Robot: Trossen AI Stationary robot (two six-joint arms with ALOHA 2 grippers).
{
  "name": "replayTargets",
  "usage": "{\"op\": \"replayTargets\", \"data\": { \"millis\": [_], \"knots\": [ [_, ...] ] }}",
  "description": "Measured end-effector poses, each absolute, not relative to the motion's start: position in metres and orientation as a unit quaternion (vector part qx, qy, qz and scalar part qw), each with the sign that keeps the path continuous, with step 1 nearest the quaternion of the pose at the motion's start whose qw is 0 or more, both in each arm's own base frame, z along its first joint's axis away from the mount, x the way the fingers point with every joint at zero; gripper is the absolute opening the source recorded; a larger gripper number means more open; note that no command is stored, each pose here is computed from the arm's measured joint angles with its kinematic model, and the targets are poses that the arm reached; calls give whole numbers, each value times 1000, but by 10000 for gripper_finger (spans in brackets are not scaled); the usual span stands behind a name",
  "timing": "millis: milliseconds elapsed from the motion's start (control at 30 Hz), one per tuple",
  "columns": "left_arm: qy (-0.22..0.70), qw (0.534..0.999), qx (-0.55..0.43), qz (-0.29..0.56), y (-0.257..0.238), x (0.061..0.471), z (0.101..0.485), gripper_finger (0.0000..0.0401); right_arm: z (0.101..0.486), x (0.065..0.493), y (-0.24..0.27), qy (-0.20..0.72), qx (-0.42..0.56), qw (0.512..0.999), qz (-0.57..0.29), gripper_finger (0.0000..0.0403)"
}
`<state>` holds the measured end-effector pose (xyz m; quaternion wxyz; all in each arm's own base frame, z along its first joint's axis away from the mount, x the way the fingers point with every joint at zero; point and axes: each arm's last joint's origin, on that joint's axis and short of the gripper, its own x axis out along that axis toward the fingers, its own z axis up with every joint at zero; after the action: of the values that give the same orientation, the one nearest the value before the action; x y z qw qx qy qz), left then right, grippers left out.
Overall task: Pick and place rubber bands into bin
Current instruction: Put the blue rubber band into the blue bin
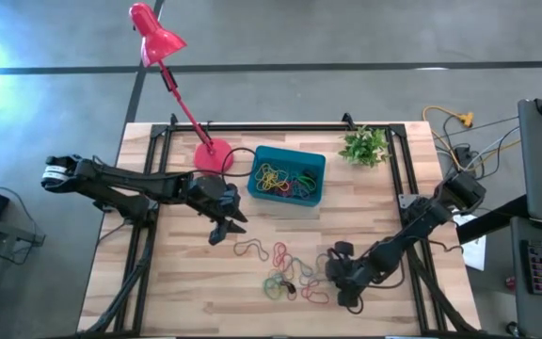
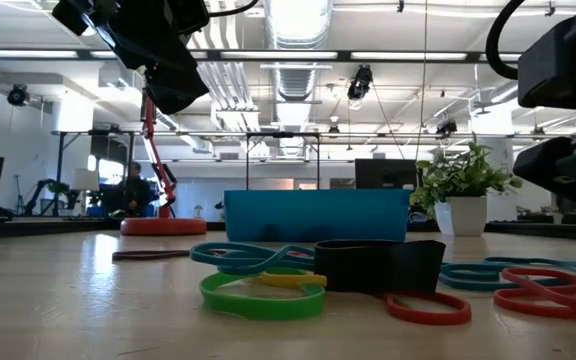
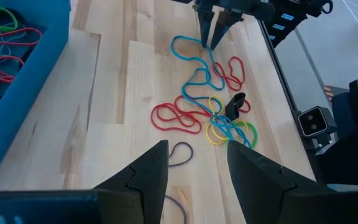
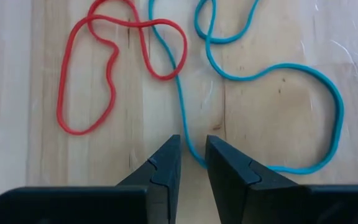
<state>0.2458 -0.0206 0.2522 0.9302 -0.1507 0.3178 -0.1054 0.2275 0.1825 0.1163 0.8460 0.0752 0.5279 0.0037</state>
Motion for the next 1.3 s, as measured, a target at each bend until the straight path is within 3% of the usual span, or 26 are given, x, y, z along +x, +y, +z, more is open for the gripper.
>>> {"op": "replayTargets", "data": {
  "millis": [833,1067,1300],
  "knots": [
    [307,934,-158,-91,-20,247,254,149,115,255,116,540,83,823,-155,68],
    [309,934,-158,-91,-20,247,253,149,119,259,110,534,80,826,-164,68],
    [309,933,-157,-91,-20,247,253,149,123,263,113,543,31,831,-116,68]
  ]
}}
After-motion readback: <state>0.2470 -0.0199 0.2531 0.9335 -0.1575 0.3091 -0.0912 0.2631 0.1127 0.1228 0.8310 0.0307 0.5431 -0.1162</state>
